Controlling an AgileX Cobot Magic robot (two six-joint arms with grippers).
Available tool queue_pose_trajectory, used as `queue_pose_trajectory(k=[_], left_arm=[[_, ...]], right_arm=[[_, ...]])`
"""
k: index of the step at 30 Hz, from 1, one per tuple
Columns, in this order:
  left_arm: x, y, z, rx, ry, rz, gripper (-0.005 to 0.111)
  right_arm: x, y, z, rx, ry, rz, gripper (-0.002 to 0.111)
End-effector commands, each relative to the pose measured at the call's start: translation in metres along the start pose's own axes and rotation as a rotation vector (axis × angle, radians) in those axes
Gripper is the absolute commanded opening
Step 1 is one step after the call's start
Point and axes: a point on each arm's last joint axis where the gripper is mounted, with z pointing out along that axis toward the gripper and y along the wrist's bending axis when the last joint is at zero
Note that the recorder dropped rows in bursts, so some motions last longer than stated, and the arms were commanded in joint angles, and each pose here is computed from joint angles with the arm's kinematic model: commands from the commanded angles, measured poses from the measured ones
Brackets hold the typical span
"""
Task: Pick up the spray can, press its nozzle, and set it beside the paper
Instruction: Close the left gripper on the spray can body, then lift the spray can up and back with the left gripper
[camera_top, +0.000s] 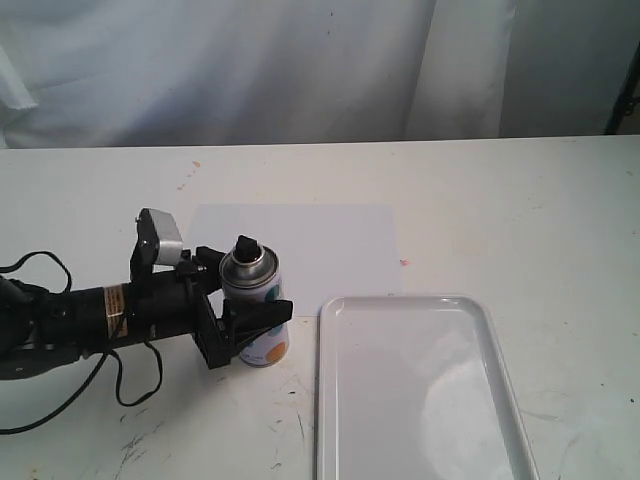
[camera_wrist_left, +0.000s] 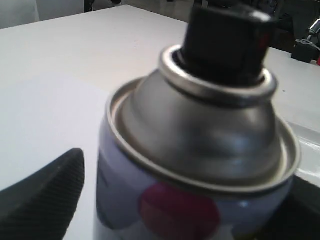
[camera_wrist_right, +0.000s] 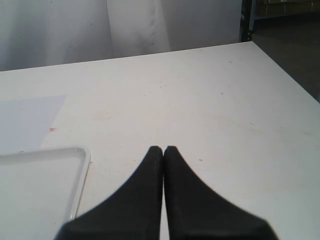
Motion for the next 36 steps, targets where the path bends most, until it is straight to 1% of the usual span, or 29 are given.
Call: queue_pose_trajectory(k=[1,7,9,10,12,16,17,20,23,24,26,28,29,30,31,32,33,34,35,36], left_arm=[[0.006,0.000,0.003,0.018,0.005,-0.020,0.075],[0.006,0.001,0.003,0.005,-0.008,-0.011,0.075],[0.006,0.002,0.003,-0.003,-0.011,-0.014,0.073],[0.006,0.002,0.003,-0.003,-0.011,-0.014,0.069],[0.006,0.002,0.003,-0.003,-0.011,-0.012,0.058],[0.006,0.001,0.003,0.001,-0.010,-0.013,0.026],[0.006,0.001,0.003,0.001,-0.010,-0.013,0.023],[0.001,0.001,0.002,-0.001,-0.019,-0.002,0.023],[-0.014,0.000,0.000,-0.016,-0.053,0.031,0.021],[-0.021,-0.001,-0.002,-0.025,-0.058,0.046,0.017],[-0.029,0.000,-0.005,-0.066,0.003,0.070,0.000],[-0.039,0.001,-0.010,-0.124,0.063,0.083,0.000],[-0.051,0.000,-0.015,-0.164,0.075,0.084,0.000],[-0.058,0.000,-0.018,-0.184,0.069,0.067,0.000],[-0.068,0.000,-0.023,-0.236,0.070,0.008,0.000],[-0.072,0.000,-0.026,-0.264,0.082,0.001,0.000],[-0.078,-0.001,-0.031,-0.311,0.130,0.024,0.000],[-0.080,-0.001,-0.035,-0.336,0.156,0.039,0.000],[-0.083,0.001,-0.040,-0.396,0.191,0.028,0.000],[-0.087,0.001,-0.044,-0.434,0.206,0.017,0.000]], right_arm=[[0.000,0.000,0.000,0.004,-0.010,-0.015,0.000],[0.000,0.000,0.000,0.004,-0.010,-0.015,0.000],[0.000,0.000,0.000,0.004,-0.010,-0.015,0.000],[0.000,0.000,0.000,0.004,-0.010,-0.015,0.000],[0.000,0.000,0.000,0.004,-0.010,-0.015,0.000],[0.000,0.000,0.000,0.004,-0.010,-0.015,0.000],[0.000,0.000,0.000,0.004,-0.010,-0.015,0.000],[0.000,0.000,0.000,0.004,-0.010,-0.015,0.000],[0.000,0.000,0.000,0.004,-0.010,-0.015,0.000],[0.000,0.000,0.000,0.004,-0.010,-0.015,0.000],[0.000,0.000,0.000,0.004,-0.010,-0.015,0.000],[0.000,0.000,0.000,0.004,-0.010,-0.015,0.000],[0.000,0.000,0.000,0.004,-0.010,-0.015,0.000],[0.000,0.000,0.000,0.004,-0.010,-0.015,0.000],[0.000,0.000,0.000,0.004,-0.010,-0.015,0.000],[0.000,0.000,0.000,0.004,-0.010,-0.015,0.000],[0.000,0.000,0.000,0.004,-0.010,-0.015,0.000],[0.000,0.000,0.000,0.004,-0.010,-0.015,0.000],[0.000,0.000,0.000,0.004,-0.010,-0.015,0.000],[0.000,0.000,0.000,0.004,-0.010,-0.015,0.000]])
